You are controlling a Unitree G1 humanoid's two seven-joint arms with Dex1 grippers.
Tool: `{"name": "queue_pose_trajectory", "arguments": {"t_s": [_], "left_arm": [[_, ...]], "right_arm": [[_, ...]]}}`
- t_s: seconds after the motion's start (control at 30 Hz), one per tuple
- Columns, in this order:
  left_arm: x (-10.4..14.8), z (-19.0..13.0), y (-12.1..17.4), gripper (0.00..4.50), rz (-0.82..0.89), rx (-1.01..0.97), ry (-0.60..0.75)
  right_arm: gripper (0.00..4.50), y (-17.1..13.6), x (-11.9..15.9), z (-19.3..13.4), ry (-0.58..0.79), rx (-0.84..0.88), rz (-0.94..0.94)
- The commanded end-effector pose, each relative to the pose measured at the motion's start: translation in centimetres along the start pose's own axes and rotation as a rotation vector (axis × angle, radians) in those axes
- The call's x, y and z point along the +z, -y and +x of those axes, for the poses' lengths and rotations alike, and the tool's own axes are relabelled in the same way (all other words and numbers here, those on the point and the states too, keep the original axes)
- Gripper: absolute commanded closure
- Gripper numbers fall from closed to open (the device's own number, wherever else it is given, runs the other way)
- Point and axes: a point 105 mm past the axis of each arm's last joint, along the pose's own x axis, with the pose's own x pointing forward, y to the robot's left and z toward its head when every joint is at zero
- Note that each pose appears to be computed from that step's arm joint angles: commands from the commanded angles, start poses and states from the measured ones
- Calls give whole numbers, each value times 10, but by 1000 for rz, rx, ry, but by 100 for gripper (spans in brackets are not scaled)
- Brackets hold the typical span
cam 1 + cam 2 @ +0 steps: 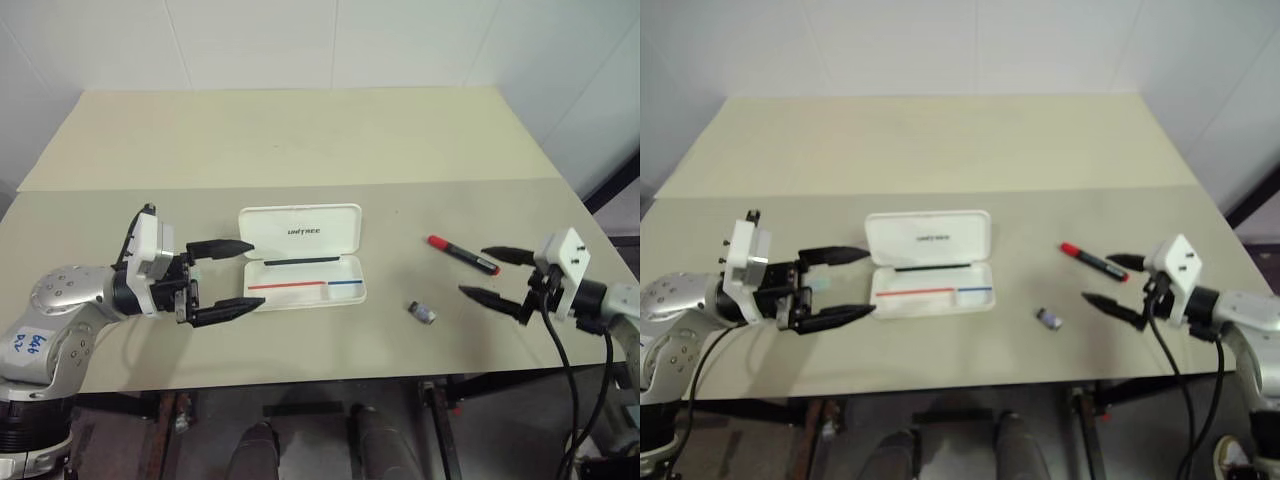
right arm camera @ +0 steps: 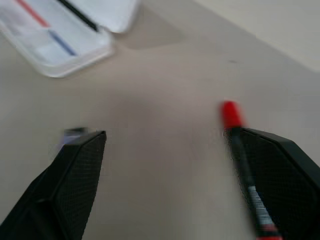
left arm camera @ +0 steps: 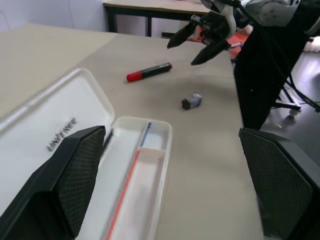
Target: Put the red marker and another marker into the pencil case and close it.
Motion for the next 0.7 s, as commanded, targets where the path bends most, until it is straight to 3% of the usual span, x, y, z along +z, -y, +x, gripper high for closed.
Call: {"name": "queue_pose_trajectory", "arguments": {"t_s": [0.03,0.33,0.63,0.7], "left_arm": [[8,-2,-4,1,34,10,6],[14,-3,-8,1,67,16,-7],[20,-8,-10,1,97,39,-14],[20,-8,-10,0,101,41,-16]], "right_arm": [[0,14,-3,3,-22,2,-40],[0,51,-25,23,-103,0,-4],[0,62,-57,16,-213,-38,59],[41,62,-63,12,-228,-47,81]]}}
